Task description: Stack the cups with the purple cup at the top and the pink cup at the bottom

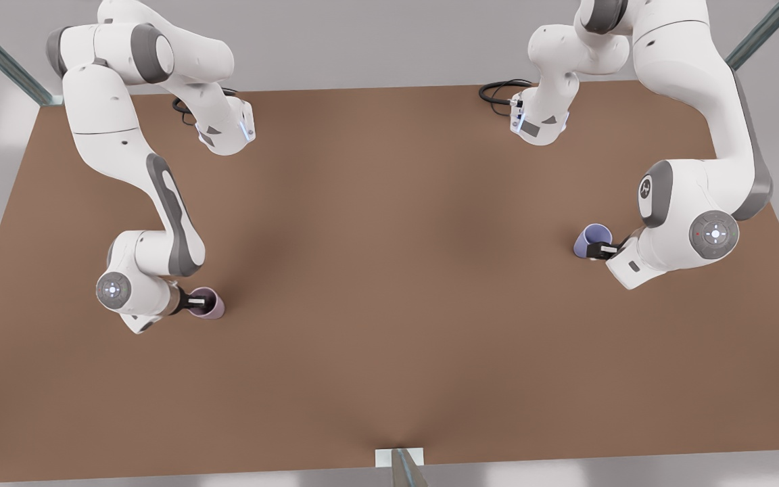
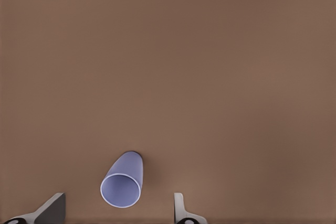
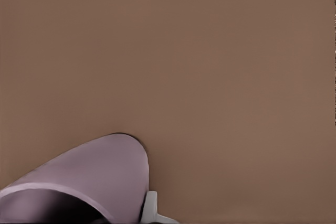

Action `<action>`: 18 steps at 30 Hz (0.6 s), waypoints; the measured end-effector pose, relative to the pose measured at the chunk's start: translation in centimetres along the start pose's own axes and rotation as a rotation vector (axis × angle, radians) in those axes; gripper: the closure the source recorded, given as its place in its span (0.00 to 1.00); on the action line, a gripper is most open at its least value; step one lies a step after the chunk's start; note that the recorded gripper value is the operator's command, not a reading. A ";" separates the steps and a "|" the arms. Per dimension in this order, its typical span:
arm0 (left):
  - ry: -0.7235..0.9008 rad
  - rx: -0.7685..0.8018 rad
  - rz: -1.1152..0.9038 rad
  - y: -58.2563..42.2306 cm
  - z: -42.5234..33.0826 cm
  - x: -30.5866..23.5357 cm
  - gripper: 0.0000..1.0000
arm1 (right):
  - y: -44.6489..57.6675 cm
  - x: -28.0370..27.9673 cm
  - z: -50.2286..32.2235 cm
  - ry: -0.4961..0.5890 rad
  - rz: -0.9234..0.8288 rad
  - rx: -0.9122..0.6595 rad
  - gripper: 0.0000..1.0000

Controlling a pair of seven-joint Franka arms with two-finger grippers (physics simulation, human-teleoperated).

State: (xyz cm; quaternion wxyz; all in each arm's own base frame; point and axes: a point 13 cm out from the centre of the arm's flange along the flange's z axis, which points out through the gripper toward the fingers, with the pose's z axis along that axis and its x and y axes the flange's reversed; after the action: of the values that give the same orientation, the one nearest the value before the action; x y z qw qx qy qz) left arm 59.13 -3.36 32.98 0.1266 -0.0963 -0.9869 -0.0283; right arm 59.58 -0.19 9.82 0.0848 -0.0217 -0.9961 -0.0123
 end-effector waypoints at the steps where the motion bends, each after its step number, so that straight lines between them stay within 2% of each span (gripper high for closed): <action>1: 0.001 0.000 0.000 0.0 0.0 0.0 0.00 | 0.0 -0.1 -0.1 -0.003 -0.001 0.000 0.79; 4: 0.007 0.001 -0.001 0.0 0.2 0.3 0.00 | 0.9 -1.8 -2.8 -0.047 -0.016 -0.004 0.79; 8: 0.026 0.006 -0.025 1.2 0.6 1.3 0.00 | 9.2 -5.1 -10.5 -0.142 -0.128 -0.025 0.79; 11: 0.038 0.008 -0.031 1.5 1.0 1.7 0.00 | 21.8 -4.2 -14.9 -0.182 -0.261 -0.040 0.79; 14: 0.063 0.026 -0.031 1.2 2.5 4.5 0.00 | 35.3 -3.2 -17.2 -0.214 -0.342 -0.067 0.79; 16: 0.067 0.039 -0.041 1.5 3.6 6.5 0.00 | 44.0 -1.7 -17.1 -0.220 -0.367 -0.107 0.79; 18: 0.062 0.046 -0.058 2.3 4.9 7.6 0.00 | 51.0 1.0 -14.6 -0.182 -0.363 -0.172 0.79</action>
State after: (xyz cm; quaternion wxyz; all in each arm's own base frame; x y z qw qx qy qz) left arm 51.19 0.65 30.20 0.1582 -0.0638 -0.9853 -0.0120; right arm 63.36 50.39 25.40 -0.0114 0.1499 -0.9825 -0.1102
